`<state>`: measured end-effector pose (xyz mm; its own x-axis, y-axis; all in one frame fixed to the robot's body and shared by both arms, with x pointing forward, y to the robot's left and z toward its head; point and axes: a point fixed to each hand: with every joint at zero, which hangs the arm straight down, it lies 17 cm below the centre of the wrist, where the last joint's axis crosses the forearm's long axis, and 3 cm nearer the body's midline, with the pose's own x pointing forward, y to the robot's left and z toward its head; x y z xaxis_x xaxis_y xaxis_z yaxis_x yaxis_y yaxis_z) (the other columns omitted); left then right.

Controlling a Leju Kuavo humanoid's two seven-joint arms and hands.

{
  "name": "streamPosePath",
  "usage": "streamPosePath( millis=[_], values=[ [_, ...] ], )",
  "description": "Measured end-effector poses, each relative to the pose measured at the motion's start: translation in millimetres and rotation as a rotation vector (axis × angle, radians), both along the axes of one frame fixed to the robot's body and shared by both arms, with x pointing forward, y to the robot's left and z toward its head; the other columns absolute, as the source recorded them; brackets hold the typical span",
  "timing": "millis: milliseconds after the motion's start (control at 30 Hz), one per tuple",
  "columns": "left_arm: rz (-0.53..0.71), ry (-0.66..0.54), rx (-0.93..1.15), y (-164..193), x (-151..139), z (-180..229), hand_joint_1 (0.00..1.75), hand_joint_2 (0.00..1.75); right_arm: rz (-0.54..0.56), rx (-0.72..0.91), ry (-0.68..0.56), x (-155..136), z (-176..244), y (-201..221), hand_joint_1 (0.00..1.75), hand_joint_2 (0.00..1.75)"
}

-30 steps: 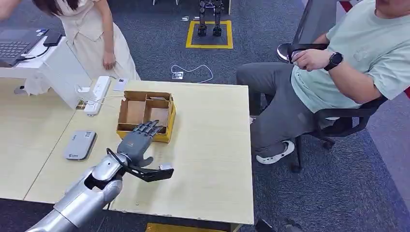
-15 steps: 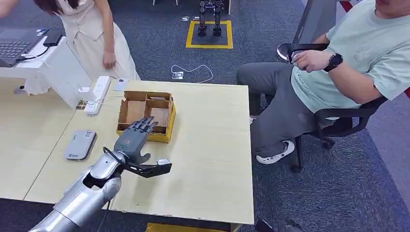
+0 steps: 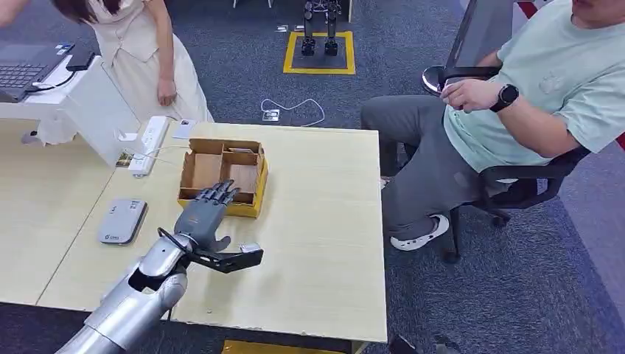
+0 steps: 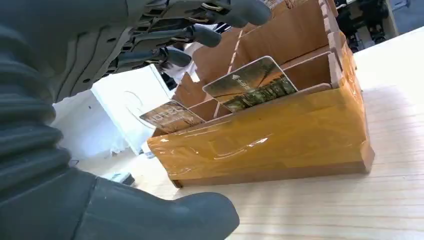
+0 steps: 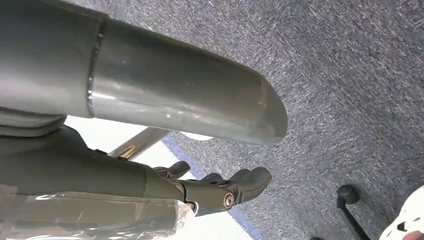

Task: Pass the card to the sensor for recognition and then transmit it.

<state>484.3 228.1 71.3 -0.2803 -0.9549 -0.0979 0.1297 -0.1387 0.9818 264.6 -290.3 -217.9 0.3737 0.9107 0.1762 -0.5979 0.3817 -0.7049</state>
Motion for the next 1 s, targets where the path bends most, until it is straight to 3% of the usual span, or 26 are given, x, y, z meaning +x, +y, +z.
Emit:
streamPosePath(
  millis=[1000],
  values=[
    [0.102, -0.062, -0.015, -1, 8, 8, 0.00, 1.75, -0.001, -0.001, 0.003, -1, 0, 0, 0.00, 0.00]
  ],
)
